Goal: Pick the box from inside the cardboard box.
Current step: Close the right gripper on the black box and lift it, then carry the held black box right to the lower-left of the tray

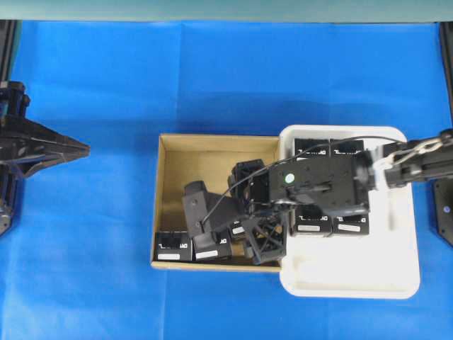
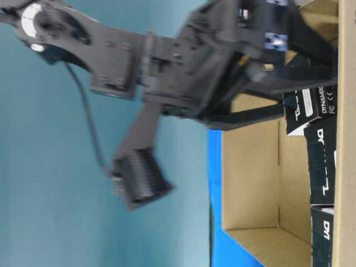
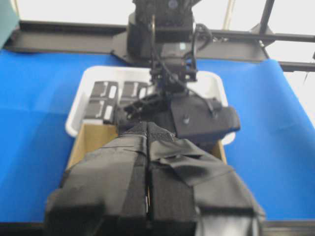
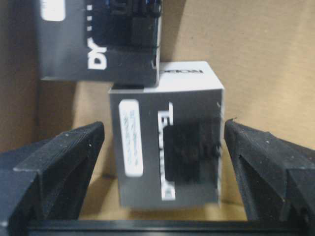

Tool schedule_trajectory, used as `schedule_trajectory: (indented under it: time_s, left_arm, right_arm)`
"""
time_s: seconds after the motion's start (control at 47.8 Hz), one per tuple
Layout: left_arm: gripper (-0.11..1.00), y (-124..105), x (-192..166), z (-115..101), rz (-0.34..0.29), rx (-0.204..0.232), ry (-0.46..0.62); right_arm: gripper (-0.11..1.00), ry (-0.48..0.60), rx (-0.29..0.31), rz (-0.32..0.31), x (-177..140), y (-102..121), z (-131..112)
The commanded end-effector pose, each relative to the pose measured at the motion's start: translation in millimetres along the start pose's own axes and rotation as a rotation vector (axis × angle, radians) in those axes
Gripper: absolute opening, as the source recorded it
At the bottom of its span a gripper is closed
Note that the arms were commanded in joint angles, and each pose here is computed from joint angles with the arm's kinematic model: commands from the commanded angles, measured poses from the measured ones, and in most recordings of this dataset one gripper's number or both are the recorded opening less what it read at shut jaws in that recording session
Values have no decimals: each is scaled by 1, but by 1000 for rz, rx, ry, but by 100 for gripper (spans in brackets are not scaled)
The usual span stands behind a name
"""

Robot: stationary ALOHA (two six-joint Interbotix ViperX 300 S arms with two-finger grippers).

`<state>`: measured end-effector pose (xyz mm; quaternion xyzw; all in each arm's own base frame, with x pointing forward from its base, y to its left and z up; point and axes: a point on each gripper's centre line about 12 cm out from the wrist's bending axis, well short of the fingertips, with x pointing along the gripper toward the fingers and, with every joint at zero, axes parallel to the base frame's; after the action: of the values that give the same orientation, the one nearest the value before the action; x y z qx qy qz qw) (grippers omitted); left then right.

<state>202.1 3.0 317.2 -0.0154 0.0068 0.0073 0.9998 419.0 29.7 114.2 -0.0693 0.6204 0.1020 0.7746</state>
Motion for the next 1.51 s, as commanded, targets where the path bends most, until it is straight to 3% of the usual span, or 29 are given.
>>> schedule_trajectory:
  time_s: [0.0, 0.23, 0.44, 0.565, 0.691, 0.837, 1.151, 1.277, 1.486]
  left_arm:
    - [-7, 0, 2, 4, 1, 3, -11]
    - [-7, 0, 2, 4, 1, 3, -11]
    - [-7, 0, 2, 4, 3, 0, -11]
    - [-7, 0, 2, 4, 2, 3, -11]
    - [-7, 0, 2, 4, 2, 2, -9]
    - [-7, 1, 2, 3, 4, 3, -6]
    - [-7, 1, 1, 3, 5, 3, 1]
    - [-7, 1, 1, 3, 5, 0, 3]
    - [-7, 1, 1, 1, 6, 0, 21]
  right_arm:
    - [100, 7, 5, 2, 8, 1, 0]
    - [100, 1, 11, 1, 8, 0, 1]
    - [98, -16, 66, 1, 0, -1, 7]
    - [86, -27, 78, -3, -5, -1, 10]
    - [62, -7, 80, 1, -9, -2, 8]
    - [62, 9, 88, 5, -15, -4, 7]
    - [62, -70, 139, -17, -72, -25, 14]
    - [62, -67, 193, -18, -100, -35, 12]
    - [62, -33, 280, 5, -149, -21, -3]
